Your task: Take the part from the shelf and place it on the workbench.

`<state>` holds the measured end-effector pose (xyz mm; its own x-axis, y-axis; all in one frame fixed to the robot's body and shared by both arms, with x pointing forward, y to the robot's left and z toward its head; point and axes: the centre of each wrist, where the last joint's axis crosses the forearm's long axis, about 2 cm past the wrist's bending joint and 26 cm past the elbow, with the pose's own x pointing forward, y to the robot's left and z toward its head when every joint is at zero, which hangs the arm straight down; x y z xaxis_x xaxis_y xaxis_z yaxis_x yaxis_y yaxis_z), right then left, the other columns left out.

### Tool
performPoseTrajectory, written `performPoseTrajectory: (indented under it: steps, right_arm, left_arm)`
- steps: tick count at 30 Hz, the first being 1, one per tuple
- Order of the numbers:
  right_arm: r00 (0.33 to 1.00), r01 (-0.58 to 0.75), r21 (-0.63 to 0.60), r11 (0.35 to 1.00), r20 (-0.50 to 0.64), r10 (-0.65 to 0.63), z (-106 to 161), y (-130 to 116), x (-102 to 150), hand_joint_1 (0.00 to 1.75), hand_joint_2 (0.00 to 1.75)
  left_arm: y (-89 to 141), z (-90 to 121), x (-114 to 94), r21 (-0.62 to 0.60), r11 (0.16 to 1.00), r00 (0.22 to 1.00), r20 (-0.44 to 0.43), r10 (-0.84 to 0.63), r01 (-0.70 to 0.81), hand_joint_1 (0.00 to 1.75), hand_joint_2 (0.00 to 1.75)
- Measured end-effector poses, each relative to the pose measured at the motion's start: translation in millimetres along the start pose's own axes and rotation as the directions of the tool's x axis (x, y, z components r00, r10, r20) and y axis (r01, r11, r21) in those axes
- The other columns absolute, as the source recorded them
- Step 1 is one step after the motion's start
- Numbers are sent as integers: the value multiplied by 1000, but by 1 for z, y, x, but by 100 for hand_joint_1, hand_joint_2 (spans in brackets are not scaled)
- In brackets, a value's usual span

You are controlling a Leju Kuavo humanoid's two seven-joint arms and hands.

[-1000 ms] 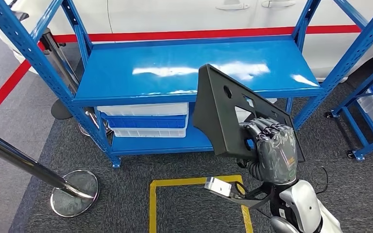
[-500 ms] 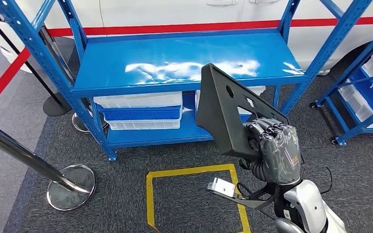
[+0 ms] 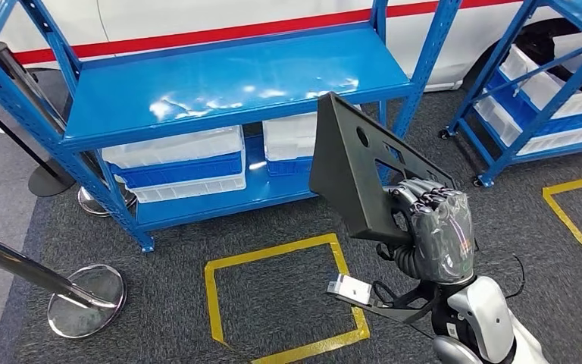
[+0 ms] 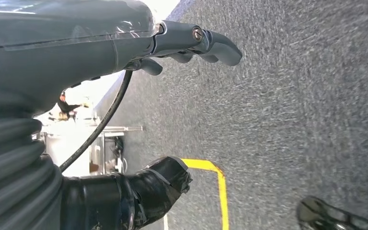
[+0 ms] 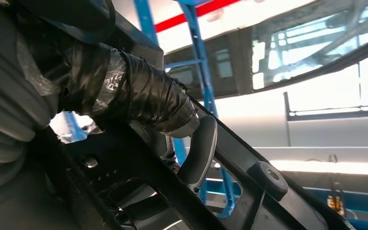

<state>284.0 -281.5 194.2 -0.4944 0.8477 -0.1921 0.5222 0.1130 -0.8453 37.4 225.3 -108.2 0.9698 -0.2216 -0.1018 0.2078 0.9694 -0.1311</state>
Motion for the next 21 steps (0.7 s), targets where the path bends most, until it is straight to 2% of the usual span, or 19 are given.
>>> performPoseTrajectory:
  steps: [21]
  right_arm:
    - [999, 7, 9, 1000, -35, -6, 3, -4, -10, 175, 175]
  left_arm:
    - [-1, 1, 2, -1, 1000, 1000, 3, -10, 10, 0, 175]
